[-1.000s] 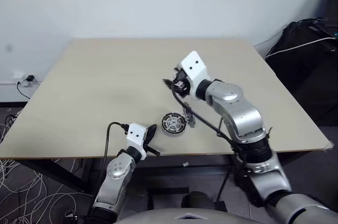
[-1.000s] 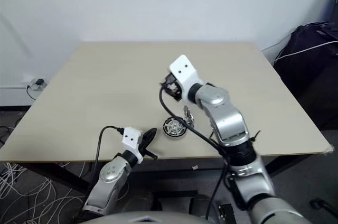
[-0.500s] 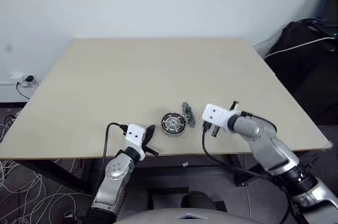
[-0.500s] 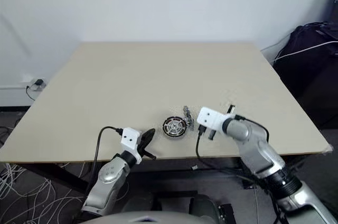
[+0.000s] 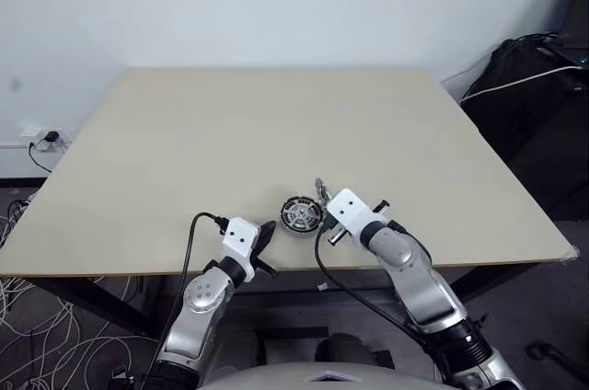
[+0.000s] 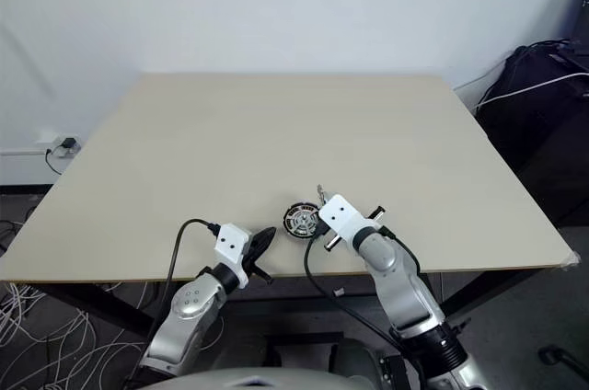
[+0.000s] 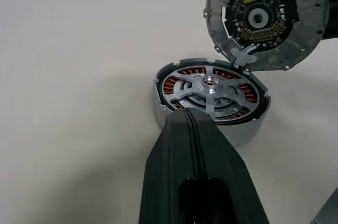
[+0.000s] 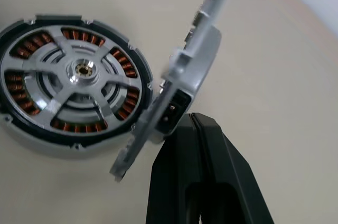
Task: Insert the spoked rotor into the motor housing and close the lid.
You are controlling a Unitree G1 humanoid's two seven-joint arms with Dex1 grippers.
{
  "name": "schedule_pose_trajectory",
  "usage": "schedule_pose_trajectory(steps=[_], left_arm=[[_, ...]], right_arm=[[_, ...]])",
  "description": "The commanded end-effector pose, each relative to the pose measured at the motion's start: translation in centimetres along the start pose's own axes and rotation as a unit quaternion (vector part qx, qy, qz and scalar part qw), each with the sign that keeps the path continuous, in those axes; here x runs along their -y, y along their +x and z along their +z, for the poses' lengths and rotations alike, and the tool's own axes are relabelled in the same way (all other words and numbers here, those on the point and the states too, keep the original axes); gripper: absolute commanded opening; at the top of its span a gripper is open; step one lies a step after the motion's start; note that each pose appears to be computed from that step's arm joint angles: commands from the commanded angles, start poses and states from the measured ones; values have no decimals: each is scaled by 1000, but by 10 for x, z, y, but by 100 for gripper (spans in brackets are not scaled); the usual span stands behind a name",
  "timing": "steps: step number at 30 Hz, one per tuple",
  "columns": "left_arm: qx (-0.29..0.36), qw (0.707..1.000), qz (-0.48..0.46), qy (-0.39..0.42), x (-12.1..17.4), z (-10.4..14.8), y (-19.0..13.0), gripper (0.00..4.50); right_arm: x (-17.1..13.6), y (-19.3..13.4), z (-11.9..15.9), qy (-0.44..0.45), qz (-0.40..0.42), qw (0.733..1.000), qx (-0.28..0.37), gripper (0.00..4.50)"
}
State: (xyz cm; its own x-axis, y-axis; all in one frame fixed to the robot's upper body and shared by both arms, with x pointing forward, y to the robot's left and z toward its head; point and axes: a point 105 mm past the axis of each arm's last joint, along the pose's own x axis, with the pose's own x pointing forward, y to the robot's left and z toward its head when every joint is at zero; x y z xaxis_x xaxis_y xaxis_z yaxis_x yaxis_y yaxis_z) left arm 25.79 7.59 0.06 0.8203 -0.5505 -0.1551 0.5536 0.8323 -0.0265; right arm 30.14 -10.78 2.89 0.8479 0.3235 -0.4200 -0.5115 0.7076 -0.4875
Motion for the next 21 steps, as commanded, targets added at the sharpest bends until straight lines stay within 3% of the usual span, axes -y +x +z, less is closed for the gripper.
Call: schedule_pose_trajectory(steps=[1,9,21], left_arm=[[22,1000,-10,10,3,13,3,0],[20,1000,-8,9,2,12,2,0],[18,1000,-5,9,0,8,2,0]], right_arm=[[-2,5,22,-8,-14,999,44,2],[-19,12,36,-6,11,998,66,2],[-46,40,24,-3,51,998,41,2]])
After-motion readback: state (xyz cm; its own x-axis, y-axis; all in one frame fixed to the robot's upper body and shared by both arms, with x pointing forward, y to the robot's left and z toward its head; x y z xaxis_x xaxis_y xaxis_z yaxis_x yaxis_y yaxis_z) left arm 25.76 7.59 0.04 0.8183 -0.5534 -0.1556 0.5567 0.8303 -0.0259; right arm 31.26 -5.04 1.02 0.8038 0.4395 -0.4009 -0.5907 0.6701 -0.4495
